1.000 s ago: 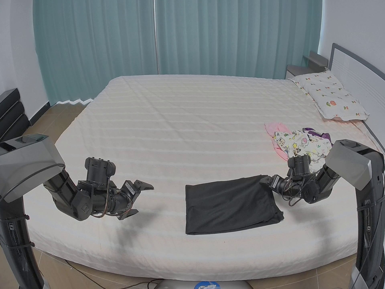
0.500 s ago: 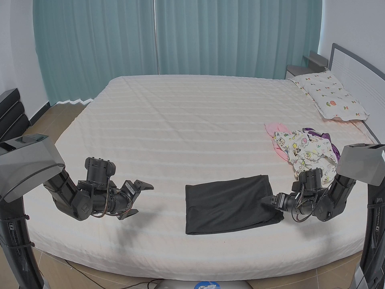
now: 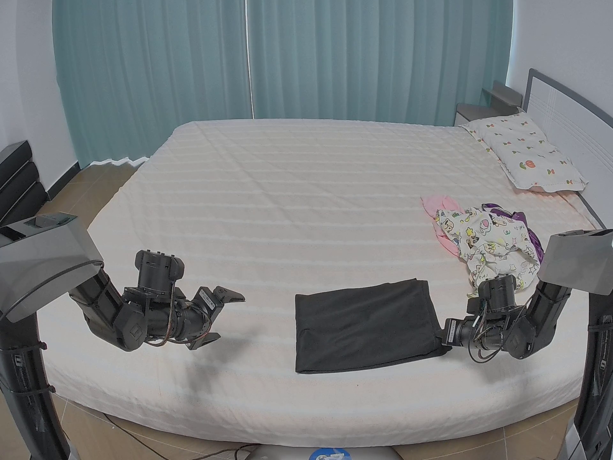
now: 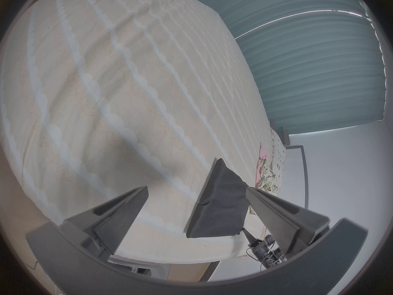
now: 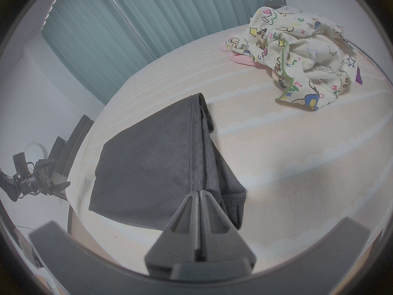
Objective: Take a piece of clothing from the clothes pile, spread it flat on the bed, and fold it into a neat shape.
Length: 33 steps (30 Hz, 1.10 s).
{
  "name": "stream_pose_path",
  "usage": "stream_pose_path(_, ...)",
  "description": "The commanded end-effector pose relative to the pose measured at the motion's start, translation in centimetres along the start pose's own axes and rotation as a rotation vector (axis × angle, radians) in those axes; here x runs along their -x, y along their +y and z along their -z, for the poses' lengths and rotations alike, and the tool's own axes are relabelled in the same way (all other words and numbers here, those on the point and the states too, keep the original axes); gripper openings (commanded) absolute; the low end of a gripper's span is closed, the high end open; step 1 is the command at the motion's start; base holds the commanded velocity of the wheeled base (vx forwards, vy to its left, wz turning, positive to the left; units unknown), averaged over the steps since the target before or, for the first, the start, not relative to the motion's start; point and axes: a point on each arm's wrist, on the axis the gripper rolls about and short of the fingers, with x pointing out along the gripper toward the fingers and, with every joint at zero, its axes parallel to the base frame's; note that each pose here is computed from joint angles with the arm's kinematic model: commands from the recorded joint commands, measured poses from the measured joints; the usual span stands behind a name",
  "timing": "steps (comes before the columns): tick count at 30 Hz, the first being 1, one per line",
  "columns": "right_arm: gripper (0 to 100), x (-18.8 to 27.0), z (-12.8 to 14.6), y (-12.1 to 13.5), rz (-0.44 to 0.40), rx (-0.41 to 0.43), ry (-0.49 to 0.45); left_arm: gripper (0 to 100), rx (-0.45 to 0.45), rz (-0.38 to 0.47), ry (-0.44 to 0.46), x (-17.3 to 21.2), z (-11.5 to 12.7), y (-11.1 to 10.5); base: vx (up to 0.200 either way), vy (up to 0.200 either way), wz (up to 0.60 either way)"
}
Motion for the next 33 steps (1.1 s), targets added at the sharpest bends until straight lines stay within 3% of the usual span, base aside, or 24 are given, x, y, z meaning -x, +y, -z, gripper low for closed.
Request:
stream_pose_path(1, 0, 1.0, 0.0, 0.1, 0.004, 0.002, -0.008, 100, 0.001, -0.001, 0.0, 0.0, 0.0, 0.0, 0.0, 0.0, 0.0)
stream_pose_path(19, 0, 1.7, 0.9, -1.8, 0.049, 0.012, 0.025, 100, 0.001, -0.001, 0.0, 0.0, 0.0, 0.0, 0.0, 0.0, 0.0)
stream_pose_path(20, 100, 1.6, 0.9, -1.8, 0.047, 0.012, 0.024, 100, 0.001, -0.001, 0.0, 0.0, 0.0, 0.0, 0.0, 0.0, 0.0)
stream_pose_path(29, 100, -0.6, -2.0, -1.3, -0.008, -0.049, -0.067, 100, 0.001, -0.002, 0.001, 0.0, 0.0, 0.1, 0.0, 0.0, 0.0)
stream_pose_path(33, 100, -2.4, -2.6, -1.5, -0.052, -0.032, -0.072, 100, 0.001, -0.002, 0.001, 0.0, 0.0, 0.1, 0.0, 0.0, 0.0)
